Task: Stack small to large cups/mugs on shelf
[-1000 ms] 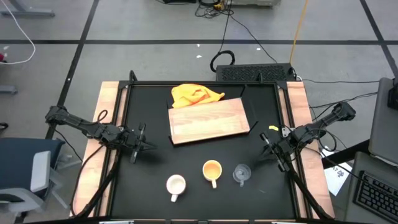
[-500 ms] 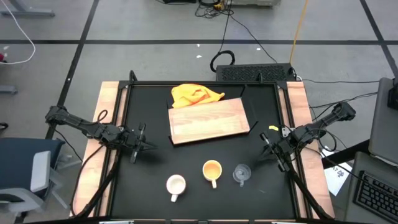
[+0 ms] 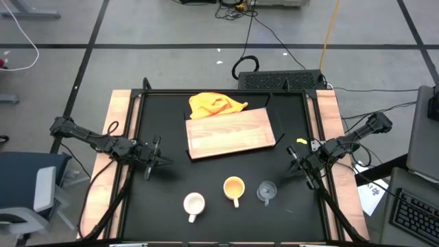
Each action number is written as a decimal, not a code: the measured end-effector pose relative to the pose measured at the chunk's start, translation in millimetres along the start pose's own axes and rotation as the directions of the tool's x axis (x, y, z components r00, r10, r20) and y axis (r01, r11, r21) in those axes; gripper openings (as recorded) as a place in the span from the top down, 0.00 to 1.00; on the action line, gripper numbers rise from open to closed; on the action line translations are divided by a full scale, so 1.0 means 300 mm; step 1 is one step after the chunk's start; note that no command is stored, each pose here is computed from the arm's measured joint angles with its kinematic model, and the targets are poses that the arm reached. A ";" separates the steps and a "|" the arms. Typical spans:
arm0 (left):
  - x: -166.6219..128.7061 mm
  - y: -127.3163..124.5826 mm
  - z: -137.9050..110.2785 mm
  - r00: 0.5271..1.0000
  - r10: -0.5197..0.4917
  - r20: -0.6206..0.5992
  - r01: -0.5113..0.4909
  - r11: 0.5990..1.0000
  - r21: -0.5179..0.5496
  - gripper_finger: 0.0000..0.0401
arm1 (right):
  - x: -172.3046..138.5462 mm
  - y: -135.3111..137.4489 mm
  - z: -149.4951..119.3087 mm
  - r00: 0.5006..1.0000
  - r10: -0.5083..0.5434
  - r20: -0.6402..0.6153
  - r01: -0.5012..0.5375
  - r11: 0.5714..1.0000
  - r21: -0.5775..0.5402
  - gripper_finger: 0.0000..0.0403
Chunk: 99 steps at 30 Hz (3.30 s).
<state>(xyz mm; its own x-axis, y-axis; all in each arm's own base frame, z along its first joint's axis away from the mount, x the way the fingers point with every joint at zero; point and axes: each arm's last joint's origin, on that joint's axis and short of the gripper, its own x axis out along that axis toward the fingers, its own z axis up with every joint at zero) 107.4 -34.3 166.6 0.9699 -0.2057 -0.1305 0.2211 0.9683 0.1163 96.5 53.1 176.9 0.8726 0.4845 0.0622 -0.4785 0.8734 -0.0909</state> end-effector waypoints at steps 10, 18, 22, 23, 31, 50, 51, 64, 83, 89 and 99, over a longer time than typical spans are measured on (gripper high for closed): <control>0.000 0.000 0.000 1.000 0.000 0.000 0.000 1.000 0.000 0.91 | 0.000 0.000 0.000 1.000 0.000 0.000 0.000 1.000 0.000 1.00; 0.000 0.000 0.000 1.000 0.000 0.000 0.000 1.000 0.000 0.91 | 0.000 0.000 0.000 1.000 0.000 0.000 0.000 1.000 0.000 1.00; 0.000 0.000 0.000 1.000 0.000 0.000 0.000 1.000 0.000 0.91 | 0.000 0.000 0.000 1.000 0.000 0.000 0.000 1.000 0.000 1.00; 0.000 0.000 0.000 1.000 0.000 0.000 0.000 1.000 0.000 0.91 | 0.000 0.000 0.000 1.000 -0.001 0.001 0.001 1.000 0.000 1.00; 0.000 0.000 0.000 1.000 0.000 0.000 0.000 1.000 0.000 0.91 | 0.000 0.000 0.000 1.000 0.000 0.000 0.000 1.000 0.000 1.00; 0.000 0.000 0.000 1.000 0.000 0.000 0.000 1.000 0.000 0.91 | 0.000 0.000 0.000 1.000 0.000 0.001 0.000 1.000 0.000 1.00; 0.000 0.000 0.000 1.000 0.000 0.000 0.000 1.000 0.000 0.91 | 0.000 0.000 0.002 1.000 -0.001 0.005 0.001 1.000 0.000 1.00; 0.000 0.000 0.000 1.000 0.000 0.000 0.000 1.000 0.000 0.91 | 0.000 0.000 0.003 1.000 -0.001 0.011 0.001 0.999 0.040 1.00; 0.000 0.000 0.000 1.000 0.000 0.000 0.000 1.000 0.000 0.91 | 0.022 -0.018 0.098 0.994 -0.100 0.044 0.101 0.994 -0.027 1.00; 0.000 0.000 0.001 1.000 0.000 0.001 0.000 1.000 0.000 0.91 | 0.082 -0.037 0.188 0.979 -0.185 -0.084 0.183 0.982 -0.040 1.00; 0.000 0.000 0.001 1.000 0.000 0.001 0.000 1.000 0.000 0.91 | 0.222 -0.064 0.332 0.887 -0.297 -0.353 0.322 0.947 0.013 1.00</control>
<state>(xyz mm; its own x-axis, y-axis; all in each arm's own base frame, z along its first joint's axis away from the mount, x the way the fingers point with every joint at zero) 107.4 -34.3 166.8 0.9699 -0.2058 -0.1299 0.2210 0.9683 0.1162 154.0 73.7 281.7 0.9510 0.1534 -0.2686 -0.1736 0.9834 -0.0529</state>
